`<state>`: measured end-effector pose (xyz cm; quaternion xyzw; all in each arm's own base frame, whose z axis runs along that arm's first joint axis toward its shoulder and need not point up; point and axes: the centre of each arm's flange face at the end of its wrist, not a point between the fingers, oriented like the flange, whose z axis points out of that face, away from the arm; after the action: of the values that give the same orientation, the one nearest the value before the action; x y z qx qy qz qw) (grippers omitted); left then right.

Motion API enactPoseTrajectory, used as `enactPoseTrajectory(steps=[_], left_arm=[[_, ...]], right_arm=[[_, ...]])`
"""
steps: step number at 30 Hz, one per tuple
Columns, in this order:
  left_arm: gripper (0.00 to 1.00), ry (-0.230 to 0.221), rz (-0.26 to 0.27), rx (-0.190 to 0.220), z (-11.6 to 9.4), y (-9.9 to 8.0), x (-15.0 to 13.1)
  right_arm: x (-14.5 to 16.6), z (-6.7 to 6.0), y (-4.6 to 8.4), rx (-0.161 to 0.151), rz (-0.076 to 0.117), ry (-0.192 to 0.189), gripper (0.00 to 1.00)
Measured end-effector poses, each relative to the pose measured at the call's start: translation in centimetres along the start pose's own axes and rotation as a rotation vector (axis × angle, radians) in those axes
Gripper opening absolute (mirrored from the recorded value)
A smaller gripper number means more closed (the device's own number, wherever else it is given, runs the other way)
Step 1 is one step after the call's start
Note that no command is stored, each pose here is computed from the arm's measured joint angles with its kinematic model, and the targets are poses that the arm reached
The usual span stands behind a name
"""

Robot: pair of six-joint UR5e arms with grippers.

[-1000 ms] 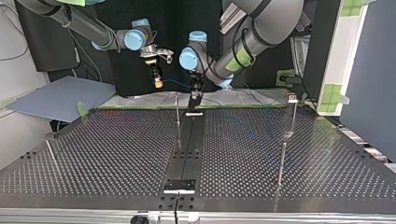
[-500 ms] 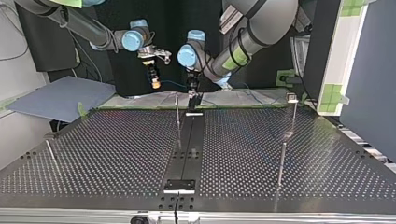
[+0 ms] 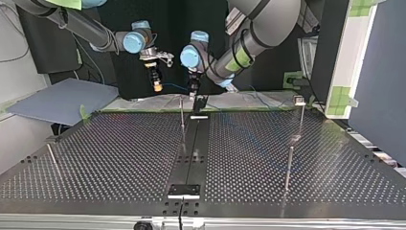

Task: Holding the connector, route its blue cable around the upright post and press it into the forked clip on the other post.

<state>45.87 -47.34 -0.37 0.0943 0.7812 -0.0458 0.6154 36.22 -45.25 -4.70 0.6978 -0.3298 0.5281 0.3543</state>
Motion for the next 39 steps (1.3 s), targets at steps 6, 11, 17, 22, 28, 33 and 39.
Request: enactPoseTrajectory(steps=[6, 11, 17, 22, 28, 33, 39], left_arm=[[0.99, 0.026, 0.007, -0.025, 0.4, 0.2, 2.1], [0.99, 0.027, 0.006, -0.031, 0.5, 0.2, 2.6], [0.99, 0.004, -0.020, -0.032, 0.6, 0.0, 2.4], [0.99, -0.007, -0.060, -0.046, 0.5, -0.1, 2.4], [0.99, -0.012, -0.072, -0.080, 0.3, 0.0, 2.4], [0.95, -0.017, -0.069, -0.109, 0.1, 0.1, 2.3], [0.31, -0.021, -0.068, -0.115, 0.0, 0.0, 2.3]], right_arm=[[0.0, 0.0, 0.0, 0.000, -0.002, 0.000, 0.00], [0.0, 0.0, 0.0, -0.001, -0.003, 0.002, 0.00], [0.0, 0.0, 0.0, 0.000, -0.003, 0.002, 0.00], [0.0, 0.0, 0.0, 0.000, -0.003, 0.001, 0.00], [0.0, 0.0, 0.0, 0.001, -0.004, 0.003, 0.00], [0.1, 0.1, 0.0, 0.000, -0.009, 0.005, 0.00], [0.0, 0.1, 0.0, 0.000, -0.011, 0.004, 0.00]])
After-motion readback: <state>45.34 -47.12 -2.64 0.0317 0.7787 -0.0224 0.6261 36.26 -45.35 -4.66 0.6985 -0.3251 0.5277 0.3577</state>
